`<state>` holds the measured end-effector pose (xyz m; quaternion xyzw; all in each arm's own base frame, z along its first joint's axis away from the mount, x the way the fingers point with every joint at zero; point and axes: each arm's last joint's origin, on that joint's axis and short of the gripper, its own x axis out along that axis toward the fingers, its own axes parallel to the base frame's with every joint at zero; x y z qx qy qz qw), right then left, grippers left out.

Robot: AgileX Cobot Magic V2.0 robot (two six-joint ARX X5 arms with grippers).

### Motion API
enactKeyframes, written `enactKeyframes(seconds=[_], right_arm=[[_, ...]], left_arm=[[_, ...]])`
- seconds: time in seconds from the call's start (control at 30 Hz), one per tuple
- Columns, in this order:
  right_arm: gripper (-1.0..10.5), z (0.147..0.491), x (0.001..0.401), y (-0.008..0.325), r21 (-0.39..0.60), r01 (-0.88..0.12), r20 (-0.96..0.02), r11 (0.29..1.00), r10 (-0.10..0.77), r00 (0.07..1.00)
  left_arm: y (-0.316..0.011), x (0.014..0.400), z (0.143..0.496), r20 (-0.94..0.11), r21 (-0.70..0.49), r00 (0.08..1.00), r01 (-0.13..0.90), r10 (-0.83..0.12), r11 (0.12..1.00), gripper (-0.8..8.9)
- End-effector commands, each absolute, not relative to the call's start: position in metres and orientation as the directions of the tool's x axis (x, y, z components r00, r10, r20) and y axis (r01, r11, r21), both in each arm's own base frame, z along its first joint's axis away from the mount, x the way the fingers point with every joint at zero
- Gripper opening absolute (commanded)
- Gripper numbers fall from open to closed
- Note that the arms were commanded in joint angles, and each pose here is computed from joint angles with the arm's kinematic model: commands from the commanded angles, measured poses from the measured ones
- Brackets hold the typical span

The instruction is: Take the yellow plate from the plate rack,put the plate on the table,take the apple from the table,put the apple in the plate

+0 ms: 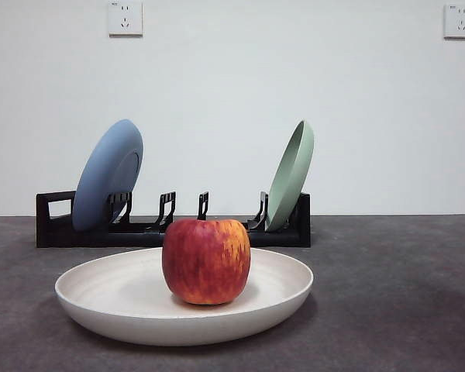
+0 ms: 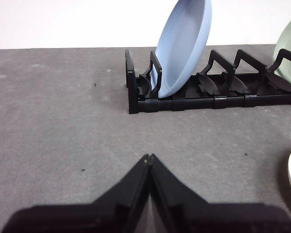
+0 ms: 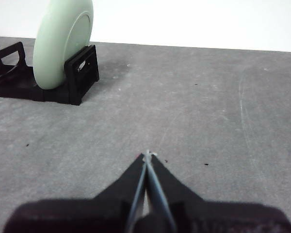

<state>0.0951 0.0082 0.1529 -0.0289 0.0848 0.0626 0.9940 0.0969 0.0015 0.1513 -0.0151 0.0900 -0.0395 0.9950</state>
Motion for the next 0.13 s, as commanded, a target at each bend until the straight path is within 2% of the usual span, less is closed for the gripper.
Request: enactKeyframes(seconds=[0.03, 0.13], right_arm=[[0.0, 0.1503, 0.0956, 0.0081, -0.036, -0.123, -0.175, 0.992, 0.115, 0.978], [0.0, 0.1503, 0.0956, 0.0081, -0.036, -0.123, -0.175, 0.992, 0.115, 0.978]], left_arm=[[0.0019, 0.0974, 0.1483, -0.182, -0.047, 0.980, 0.071, -0.078, 0.996, -0.03], [0.0019, 0.0974, 0.1483, -0.182, -0.047, 0.980, 0.071, -0.078, 0.996, -0.03]])
